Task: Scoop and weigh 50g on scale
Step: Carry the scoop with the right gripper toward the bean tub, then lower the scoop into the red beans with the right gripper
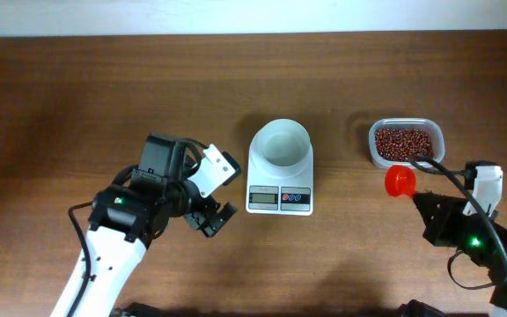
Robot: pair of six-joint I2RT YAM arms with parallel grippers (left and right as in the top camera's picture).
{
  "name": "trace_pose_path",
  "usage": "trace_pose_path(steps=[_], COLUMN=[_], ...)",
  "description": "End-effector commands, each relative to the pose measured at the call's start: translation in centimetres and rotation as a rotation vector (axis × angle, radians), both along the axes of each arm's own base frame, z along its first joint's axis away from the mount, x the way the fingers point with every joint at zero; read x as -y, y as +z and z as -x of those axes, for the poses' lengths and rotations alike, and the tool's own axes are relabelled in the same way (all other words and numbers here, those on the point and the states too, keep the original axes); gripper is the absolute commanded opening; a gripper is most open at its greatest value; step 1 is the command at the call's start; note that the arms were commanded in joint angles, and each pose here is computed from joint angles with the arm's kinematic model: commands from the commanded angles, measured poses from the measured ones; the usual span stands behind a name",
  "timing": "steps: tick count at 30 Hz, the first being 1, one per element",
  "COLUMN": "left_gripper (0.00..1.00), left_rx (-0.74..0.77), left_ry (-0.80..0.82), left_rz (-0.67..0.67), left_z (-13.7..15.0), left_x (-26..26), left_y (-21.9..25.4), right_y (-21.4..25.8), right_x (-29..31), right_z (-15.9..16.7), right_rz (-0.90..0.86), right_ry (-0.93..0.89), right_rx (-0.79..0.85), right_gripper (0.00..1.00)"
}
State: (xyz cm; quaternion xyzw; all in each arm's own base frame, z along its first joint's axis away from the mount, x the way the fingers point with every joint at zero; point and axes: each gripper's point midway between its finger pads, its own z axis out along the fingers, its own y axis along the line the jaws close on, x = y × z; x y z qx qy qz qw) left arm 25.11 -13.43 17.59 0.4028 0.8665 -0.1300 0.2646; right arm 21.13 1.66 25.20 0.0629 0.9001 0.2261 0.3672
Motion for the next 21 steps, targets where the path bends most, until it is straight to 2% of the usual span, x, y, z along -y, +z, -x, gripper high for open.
trace_pose_path(steps=[1, 11, 16, 21], left_gripper=[0.99, 0.99, 0.99, 0.99], left_rx=[0.026, 0.025, 0.025, 0.025], left_ry=[-0.013, -0.003, -0.003, -0.003], left_rz=[-0.01, -0.03, -0.03, -0.031], left_z=[-0.3, -0.4, -0.4, -0.4], left_x=[-0.1, -0.5, -0.5, -0.5], left_y=[0.6, 0.4, 0.4, 0.4], right_y=[0.6, 0.8, 1.7, 2.8], right_x=[-0.2, -0.5, -1.5, -4.0], right_z=[0.1, 0.1, 0.0, 1.1], right_rz=[0.005, -0.01, -0.174, -0.315], right_ry=[0.011, 0.022, -0.026, 0.066], right_rx=[0.017, 0.024, -0.003, -0.005], right_gripper=[0.04, 0.04, 0.04, 0.04])
